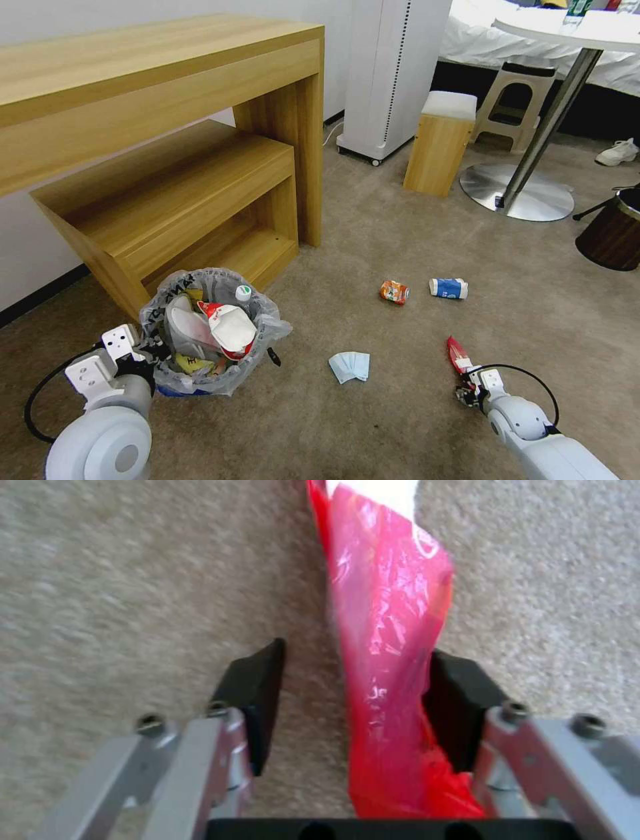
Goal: Pick up the trash bin and place the garbage on the floor into it.
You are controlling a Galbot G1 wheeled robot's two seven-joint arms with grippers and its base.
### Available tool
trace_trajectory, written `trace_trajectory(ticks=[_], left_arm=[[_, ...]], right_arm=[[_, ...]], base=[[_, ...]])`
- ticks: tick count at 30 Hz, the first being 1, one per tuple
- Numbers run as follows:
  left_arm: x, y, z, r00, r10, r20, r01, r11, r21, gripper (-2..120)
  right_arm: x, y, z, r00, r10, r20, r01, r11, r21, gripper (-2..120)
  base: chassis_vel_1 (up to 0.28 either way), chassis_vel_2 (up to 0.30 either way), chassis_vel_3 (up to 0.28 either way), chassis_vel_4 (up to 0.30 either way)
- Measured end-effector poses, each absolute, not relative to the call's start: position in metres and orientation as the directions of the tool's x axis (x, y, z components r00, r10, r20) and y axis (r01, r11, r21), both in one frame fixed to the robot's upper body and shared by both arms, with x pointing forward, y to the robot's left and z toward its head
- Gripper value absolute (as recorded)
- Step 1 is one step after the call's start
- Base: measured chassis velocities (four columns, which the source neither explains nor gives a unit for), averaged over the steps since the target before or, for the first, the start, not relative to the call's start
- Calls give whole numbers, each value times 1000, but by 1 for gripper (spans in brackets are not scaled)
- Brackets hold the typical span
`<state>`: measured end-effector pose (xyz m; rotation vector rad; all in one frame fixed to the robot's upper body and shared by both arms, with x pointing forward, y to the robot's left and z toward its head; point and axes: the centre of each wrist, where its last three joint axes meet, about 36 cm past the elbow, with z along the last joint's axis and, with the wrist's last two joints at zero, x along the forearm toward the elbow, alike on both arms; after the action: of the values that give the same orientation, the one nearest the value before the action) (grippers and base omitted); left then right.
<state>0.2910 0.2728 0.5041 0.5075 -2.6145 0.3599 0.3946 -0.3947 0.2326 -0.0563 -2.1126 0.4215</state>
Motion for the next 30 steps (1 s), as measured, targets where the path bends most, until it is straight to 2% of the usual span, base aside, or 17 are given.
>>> trace_trajectory(ticks=[7,9,10,16,22,26,27,29,30], left_arm=[[293,274,504,-831,-287,476,-405,899,-165,0],[294,274,503,-831,-286,478,-404,900,-165,0],[294,274,503,-831,-286,478,-404,900,-165,0],[296,275,501,-829,-287,481,-405,900,-161,0],[296,276,500,-826,-288,484,-406,900,-158,0],[297,276,499,-826,-288,485,-406,900,-157,0],[296,276,499,-825,-288,485,-406,900,-156,0],[296,276,499,-825,-289,486,-406,901,-153,0],[296,276,499,-825,-289,486,-406,901,-153,0]], right_arm=[[397,-404,229,-539,240,808,-116,928,-353,36],[397,-406,228,-536,247,807,-114,926,-359,26],[397,-406,228,-536,247,807,-114,926,-359,26],[399,-407,229,-537,251,805,-113,925,-364,4],[401,-407,231,-565,251,786,-116,919,-377,2],[403,-406,239,-624,235,745,-127,911,-393,2],[403,-404,246,-661,215,719,-133,909,-395,2],[405,-399,266,-780,97,618,-169,919,-357,2],[405,-399,266,-780,97,618,-169,919,-357,2]], base=[[0,0,0,0],[0,0,0,0],[0,0,0,0],[0,0,0,0],[0,0,0,0],[0,0,0,0],[0,0,0,0],[0,0,0,0],[0,0,0,0]])
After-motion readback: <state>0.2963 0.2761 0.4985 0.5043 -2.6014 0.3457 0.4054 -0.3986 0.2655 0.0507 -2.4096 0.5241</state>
